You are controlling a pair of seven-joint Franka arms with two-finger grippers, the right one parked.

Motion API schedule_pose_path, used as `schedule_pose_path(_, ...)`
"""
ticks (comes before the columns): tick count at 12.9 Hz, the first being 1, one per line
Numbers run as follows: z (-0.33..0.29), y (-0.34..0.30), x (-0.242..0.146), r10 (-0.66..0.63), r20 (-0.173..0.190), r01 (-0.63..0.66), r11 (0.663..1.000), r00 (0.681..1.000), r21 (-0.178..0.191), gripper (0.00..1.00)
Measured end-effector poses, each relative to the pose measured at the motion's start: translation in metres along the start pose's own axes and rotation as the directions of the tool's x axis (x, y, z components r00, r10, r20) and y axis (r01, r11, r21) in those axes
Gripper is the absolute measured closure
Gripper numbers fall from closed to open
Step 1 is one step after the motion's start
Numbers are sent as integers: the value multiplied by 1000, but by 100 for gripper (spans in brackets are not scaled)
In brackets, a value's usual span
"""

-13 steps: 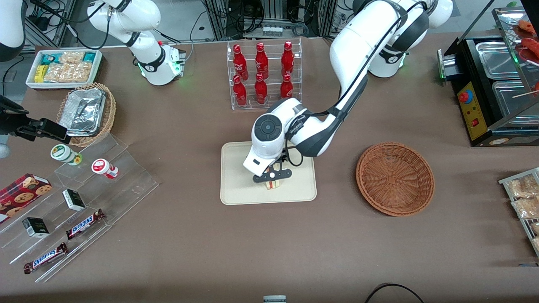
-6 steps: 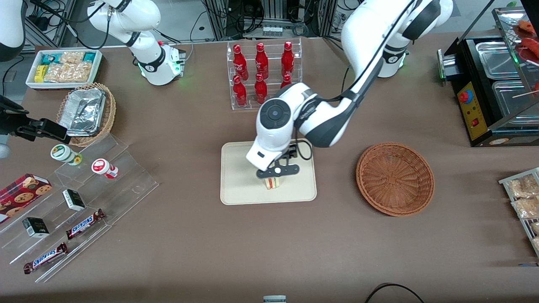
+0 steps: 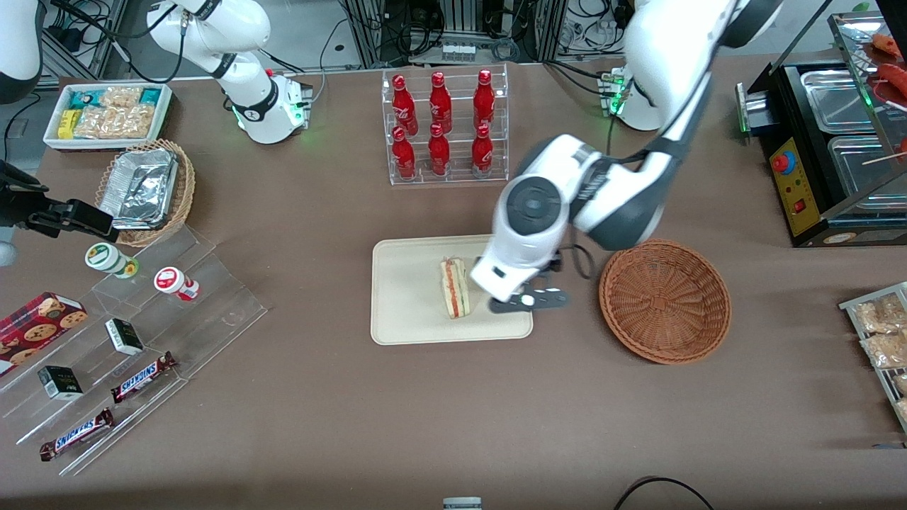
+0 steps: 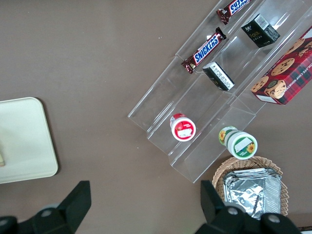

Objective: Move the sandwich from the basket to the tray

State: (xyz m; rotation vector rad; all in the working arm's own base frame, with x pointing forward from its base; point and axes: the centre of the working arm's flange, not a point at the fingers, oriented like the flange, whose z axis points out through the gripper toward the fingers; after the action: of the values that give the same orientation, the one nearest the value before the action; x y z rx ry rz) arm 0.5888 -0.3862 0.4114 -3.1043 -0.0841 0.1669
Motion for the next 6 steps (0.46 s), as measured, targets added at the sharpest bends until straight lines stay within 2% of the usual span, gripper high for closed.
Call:
schedule_pose_path(4,-15,-80,13,61,15,-61,998,998,13,0)
schedule_pose_path(6,-23,-121,14,103,28,-103,995,994,0,0)
